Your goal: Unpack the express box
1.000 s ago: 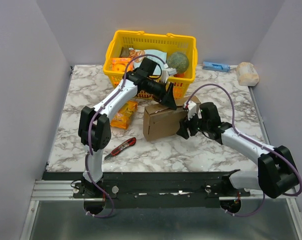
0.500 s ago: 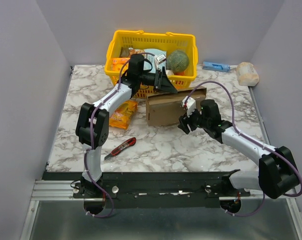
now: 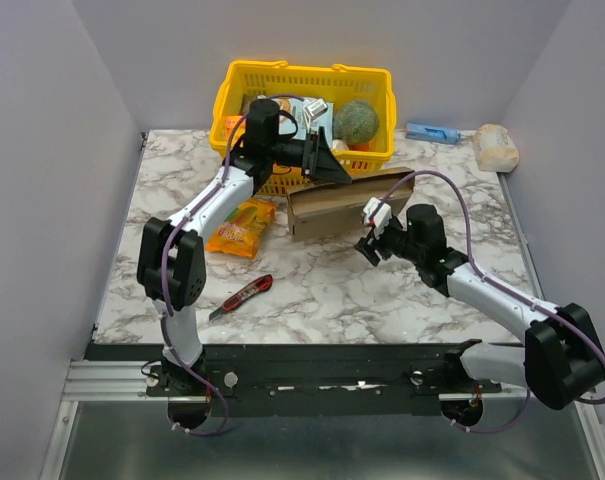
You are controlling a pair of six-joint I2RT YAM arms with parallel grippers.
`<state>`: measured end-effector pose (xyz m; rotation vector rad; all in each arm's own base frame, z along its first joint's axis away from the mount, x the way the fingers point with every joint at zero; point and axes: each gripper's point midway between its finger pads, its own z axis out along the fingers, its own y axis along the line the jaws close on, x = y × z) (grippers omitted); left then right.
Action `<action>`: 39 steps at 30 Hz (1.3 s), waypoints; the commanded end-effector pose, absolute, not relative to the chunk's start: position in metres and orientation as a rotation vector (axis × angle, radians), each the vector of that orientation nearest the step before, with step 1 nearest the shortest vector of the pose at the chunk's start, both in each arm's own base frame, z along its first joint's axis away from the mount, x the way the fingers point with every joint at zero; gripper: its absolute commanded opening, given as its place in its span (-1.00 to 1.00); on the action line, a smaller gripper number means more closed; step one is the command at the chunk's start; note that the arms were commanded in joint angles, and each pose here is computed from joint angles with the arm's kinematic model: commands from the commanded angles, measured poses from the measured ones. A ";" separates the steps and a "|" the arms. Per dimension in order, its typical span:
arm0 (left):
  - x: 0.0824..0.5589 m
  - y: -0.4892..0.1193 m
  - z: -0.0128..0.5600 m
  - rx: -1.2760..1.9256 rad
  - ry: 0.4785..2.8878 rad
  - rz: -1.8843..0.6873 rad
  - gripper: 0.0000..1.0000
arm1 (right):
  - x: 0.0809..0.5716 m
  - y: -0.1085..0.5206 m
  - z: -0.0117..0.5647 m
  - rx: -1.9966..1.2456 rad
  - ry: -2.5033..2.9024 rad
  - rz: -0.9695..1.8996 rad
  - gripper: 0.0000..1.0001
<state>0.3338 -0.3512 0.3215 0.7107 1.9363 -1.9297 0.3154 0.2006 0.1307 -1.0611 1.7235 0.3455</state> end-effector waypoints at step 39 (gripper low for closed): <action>0.340 -0.301 0.245 1.227 1.968 -0.416 0.64 | 0.234 0.183 0.183 -1.297 1.666 0.422 0.55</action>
